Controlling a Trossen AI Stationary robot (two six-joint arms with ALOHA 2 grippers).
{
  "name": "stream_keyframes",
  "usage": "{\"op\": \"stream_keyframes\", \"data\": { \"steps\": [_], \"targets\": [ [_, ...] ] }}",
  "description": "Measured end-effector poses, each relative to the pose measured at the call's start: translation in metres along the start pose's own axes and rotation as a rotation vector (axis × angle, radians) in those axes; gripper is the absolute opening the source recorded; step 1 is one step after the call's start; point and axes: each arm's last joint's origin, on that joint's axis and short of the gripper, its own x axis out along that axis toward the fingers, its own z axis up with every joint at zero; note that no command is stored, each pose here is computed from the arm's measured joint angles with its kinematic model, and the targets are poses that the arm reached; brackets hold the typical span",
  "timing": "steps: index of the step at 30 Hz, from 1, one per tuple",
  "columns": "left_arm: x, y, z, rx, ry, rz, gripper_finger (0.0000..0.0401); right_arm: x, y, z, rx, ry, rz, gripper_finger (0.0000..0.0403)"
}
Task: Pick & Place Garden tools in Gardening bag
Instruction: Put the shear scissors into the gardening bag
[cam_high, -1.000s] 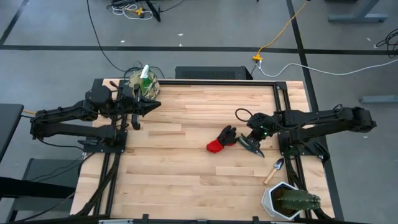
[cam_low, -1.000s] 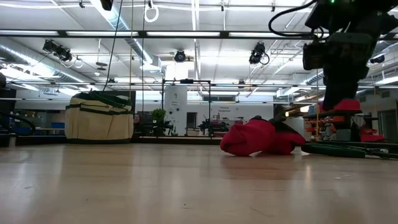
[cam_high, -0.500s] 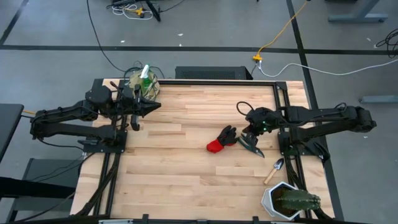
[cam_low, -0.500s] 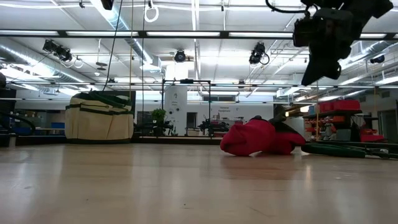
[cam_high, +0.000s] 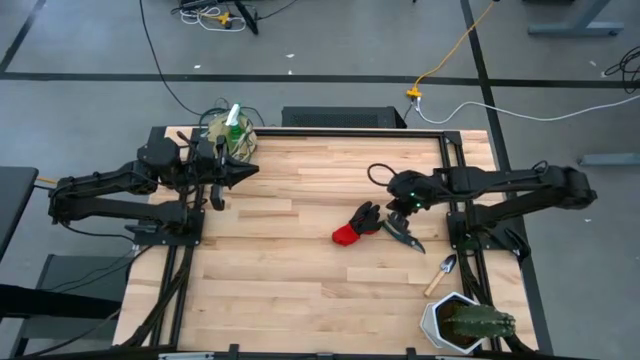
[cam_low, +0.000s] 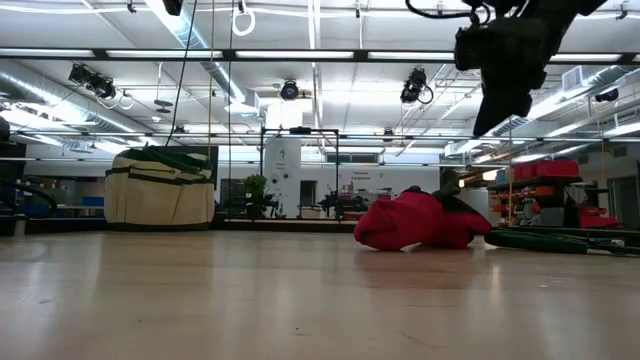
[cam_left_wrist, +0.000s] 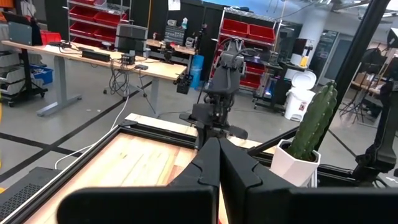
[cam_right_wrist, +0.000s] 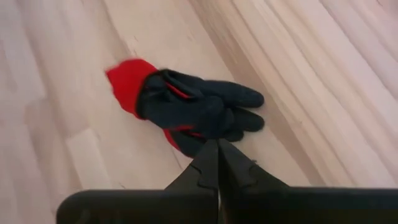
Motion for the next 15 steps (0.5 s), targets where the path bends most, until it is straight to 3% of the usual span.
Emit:
{"op": "stream_keyframes", "data": {
  "steps": [15],
  "targets": [
    [0.0, 0.0, 0.0, -0.007, 0.0, 0.0, 0.0005, 0.023, -0.004, -0.012, 0.02, 0.24, -0.125, 0.0]
  ]
}}
